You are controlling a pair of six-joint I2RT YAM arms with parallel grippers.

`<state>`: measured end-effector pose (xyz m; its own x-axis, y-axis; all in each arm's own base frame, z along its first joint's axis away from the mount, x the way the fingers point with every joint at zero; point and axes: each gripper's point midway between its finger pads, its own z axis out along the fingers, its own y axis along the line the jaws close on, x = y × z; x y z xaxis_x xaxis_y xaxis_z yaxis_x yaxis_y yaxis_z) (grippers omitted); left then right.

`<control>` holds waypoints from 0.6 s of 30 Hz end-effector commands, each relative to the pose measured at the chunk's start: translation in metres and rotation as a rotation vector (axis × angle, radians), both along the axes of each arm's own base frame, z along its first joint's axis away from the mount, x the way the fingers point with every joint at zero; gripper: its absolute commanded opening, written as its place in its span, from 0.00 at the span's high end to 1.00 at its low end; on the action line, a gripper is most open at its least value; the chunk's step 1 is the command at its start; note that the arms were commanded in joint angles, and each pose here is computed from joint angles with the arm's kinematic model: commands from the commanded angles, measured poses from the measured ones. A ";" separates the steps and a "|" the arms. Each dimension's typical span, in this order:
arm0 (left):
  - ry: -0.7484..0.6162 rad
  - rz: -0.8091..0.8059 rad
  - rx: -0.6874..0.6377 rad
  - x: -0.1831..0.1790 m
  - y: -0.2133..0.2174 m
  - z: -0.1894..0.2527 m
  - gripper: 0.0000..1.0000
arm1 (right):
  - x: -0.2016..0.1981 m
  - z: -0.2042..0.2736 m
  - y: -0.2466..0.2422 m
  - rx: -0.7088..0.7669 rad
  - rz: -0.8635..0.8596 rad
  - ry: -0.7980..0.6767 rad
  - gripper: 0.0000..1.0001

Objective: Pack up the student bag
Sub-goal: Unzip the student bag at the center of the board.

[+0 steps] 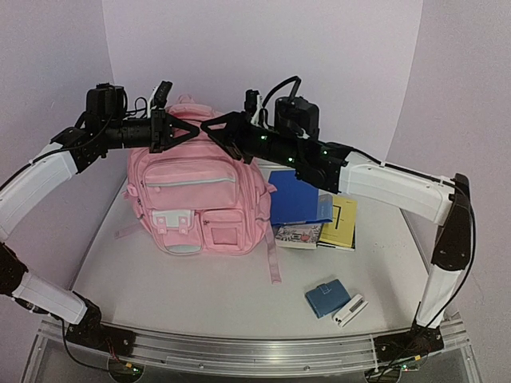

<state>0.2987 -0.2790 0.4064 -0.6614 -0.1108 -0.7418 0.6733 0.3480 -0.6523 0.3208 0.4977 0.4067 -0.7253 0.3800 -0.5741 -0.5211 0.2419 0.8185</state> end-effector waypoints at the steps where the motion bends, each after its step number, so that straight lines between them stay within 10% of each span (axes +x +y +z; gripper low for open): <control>1: -0.079 -0.066 -0.026 -0.021 0.002 0.018 1.00 | 0.016 0.029 -0.003 0.096 -0.029 -0.021 0.65; 18: -0.090 -0.107 0.004 -0.024 -0.001 0.012 1.00 | 0.021 0.037 0.019 0.167 0.037 -0.008 0.72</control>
